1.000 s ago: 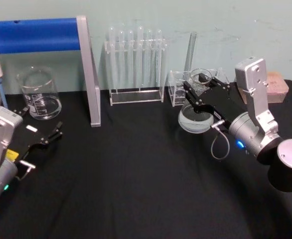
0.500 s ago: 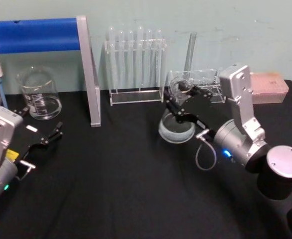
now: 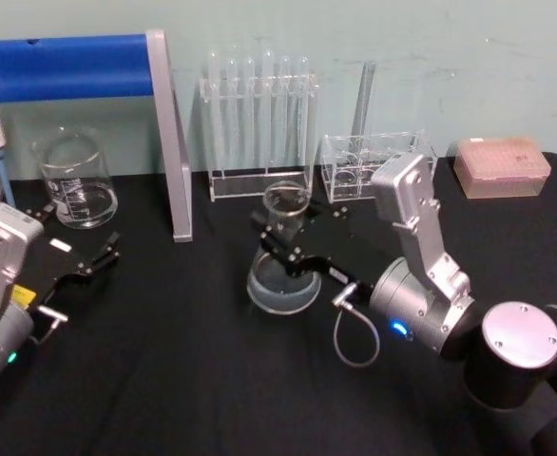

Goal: Grasp the erlenmeyer flask with one hand, shake it three times, then place it back.

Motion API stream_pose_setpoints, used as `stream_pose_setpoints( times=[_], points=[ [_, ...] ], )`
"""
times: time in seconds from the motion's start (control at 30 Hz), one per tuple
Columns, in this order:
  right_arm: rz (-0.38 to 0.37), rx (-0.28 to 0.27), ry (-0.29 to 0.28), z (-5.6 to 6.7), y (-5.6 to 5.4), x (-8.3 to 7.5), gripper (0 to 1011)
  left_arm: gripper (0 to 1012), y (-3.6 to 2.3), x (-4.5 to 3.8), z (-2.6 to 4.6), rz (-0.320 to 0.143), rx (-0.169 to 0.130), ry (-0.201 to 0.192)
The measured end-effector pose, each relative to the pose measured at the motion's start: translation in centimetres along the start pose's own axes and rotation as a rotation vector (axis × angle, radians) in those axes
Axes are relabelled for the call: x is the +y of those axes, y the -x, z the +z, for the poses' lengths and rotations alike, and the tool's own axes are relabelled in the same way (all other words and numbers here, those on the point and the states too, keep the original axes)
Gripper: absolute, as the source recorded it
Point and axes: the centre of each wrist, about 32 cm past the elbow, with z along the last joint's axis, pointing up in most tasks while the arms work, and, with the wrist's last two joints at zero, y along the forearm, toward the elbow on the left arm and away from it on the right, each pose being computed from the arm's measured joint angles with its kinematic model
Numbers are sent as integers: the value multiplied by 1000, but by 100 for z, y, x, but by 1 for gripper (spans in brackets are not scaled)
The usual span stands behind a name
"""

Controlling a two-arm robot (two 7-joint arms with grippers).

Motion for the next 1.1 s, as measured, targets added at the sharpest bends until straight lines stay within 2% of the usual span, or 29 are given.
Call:
stream_pose_setpoints(
  times=[0.27,0.53,0.77,1.1],
  points=[
    [73,2,-1,13,120,-7,451,1001,0,0,0,0,0,0],
    [73,-3,2,15,107,-6,451,1001,0,0,0,0,0,0],
    [-2,-16,3,7,-41,0,451,1001,0,0,0,0,0,0],
    [-151,-44,9,-17,-344,-37,451,1001,0,0,0,0,0,0]
  ],
)
